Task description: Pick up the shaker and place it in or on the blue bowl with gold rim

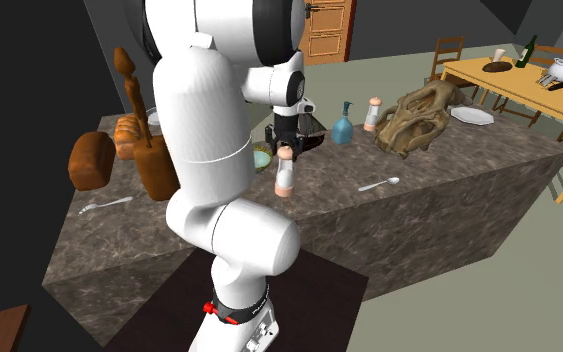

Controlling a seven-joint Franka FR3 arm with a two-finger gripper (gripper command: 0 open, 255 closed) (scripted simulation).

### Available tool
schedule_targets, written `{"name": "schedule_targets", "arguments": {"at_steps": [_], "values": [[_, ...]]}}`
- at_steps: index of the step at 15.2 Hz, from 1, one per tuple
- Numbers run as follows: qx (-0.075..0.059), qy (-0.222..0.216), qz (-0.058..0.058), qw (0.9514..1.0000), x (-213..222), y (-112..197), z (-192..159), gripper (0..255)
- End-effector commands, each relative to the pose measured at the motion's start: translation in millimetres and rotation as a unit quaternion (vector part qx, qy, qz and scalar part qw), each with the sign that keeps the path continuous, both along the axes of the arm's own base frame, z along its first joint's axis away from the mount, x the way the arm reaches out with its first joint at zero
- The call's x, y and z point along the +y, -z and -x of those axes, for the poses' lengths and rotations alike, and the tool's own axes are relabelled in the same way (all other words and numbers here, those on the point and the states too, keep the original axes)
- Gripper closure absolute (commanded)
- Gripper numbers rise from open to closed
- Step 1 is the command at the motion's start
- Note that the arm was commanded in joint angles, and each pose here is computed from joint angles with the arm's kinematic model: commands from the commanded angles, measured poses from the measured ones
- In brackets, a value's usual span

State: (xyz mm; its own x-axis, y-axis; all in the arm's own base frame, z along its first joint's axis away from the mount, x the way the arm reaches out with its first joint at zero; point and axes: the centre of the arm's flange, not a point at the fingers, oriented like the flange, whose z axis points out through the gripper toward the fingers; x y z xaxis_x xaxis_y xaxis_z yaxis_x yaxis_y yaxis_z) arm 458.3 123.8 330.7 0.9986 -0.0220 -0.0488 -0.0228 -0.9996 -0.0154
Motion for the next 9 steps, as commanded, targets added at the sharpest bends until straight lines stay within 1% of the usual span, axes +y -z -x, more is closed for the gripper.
{"name": "schedule_targets", "arguments": {"at_steps": [1, 9], "values": [[0.000, 0.000, 0.000, 1.0000, 1, -10, 0, 255], [0.000, 0.000, 0.000, 1.0000, 1, -53, 0, 255]]}}
